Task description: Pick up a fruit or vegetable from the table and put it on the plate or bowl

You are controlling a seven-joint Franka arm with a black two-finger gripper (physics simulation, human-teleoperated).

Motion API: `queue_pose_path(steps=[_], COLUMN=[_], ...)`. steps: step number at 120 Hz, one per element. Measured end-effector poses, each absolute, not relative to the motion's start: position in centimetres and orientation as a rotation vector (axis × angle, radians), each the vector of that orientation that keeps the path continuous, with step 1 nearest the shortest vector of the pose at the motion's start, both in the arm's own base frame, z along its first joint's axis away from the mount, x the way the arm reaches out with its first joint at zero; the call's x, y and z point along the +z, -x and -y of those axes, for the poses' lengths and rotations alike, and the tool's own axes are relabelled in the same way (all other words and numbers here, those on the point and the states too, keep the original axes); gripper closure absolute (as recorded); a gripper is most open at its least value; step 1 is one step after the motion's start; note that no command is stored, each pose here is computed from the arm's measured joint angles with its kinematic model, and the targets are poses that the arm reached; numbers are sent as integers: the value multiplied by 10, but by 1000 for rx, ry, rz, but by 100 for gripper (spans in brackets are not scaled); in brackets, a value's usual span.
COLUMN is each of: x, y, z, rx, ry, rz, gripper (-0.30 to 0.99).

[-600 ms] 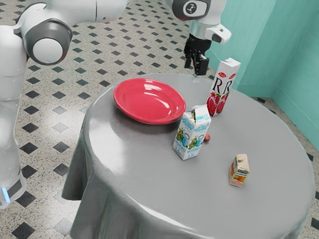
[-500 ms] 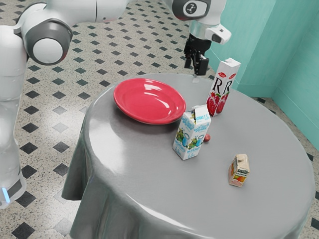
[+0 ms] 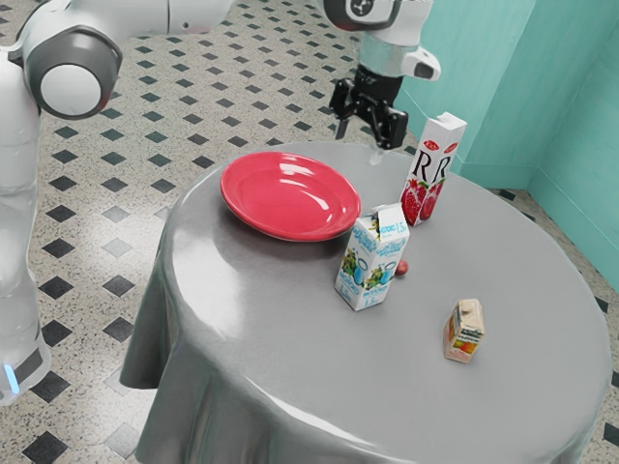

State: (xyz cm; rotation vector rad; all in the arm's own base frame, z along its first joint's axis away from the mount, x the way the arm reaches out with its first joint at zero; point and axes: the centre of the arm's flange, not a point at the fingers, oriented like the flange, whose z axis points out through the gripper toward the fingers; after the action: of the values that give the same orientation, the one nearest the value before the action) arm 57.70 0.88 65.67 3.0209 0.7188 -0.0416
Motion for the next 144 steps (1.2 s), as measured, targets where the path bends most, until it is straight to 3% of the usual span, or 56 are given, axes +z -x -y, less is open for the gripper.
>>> queue_pose_path(steps=[25, 43, 63, 116, 144], x=[673, 608, 576, 510, 504], y=[-576, -619, -651, -683, -686], z=[2, -9, -18, -18, -11], rx=[-10, -95, -62, -102, -106], ry=[-2955, -2916, -2861, -2763, -2730], rz=[-1002, -1218, -1384, -1607, -1650], gripper=[0, 0, 0, 0, 0])
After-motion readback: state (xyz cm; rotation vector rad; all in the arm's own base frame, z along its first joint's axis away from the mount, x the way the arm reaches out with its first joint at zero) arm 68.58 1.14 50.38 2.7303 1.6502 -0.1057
